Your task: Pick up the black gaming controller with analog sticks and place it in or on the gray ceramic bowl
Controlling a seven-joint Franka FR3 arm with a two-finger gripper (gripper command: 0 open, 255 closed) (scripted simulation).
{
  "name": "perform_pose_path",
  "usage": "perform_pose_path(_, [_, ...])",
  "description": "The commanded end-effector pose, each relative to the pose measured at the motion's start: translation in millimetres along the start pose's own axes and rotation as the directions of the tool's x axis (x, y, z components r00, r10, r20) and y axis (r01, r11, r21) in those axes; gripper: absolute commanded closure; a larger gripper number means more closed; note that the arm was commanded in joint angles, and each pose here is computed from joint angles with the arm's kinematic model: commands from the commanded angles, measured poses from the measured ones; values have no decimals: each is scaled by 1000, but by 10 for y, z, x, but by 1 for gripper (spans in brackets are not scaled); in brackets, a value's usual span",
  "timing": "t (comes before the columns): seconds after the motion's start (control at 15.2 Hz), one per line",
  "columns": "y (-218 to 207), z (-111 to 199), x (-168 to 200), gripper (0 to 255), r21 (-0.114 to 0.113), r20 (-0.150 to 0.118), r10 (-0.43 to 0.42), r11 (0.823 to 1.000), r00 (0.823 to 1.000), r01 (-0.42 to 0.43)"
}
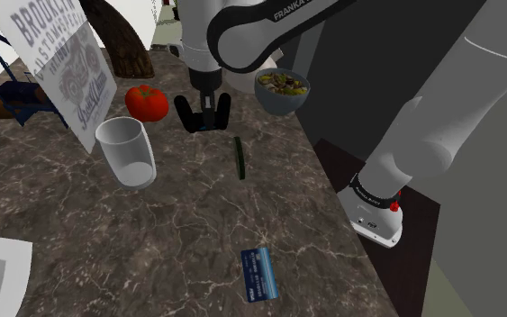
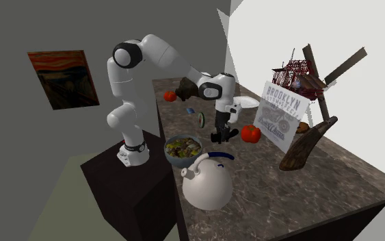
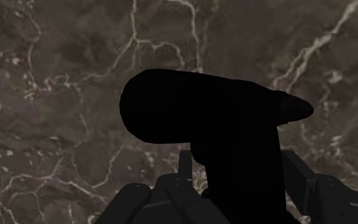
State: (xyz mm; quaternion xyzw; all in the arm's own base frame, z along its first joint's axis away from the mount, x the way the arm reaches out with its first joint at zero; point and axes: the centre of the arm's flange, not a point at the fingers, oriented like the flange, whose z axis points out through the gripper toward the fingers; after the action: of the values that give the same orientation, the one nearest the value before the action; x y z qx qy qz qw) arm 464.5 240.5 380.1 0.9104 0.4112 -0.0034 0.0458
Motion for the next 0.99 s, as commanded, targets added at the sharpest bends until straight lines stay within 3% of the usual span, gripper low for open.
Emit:
perform_pose_path(0.0, [0,2,-1,255,0,1,0,1000,1000,0])
perform_pose_path(0.26, [1,3,-1,255,0,0,0,1000,1000,0])
perform_pose_path(0.92, [43,-523,-24,255,0,0,0,1000,1000,0])
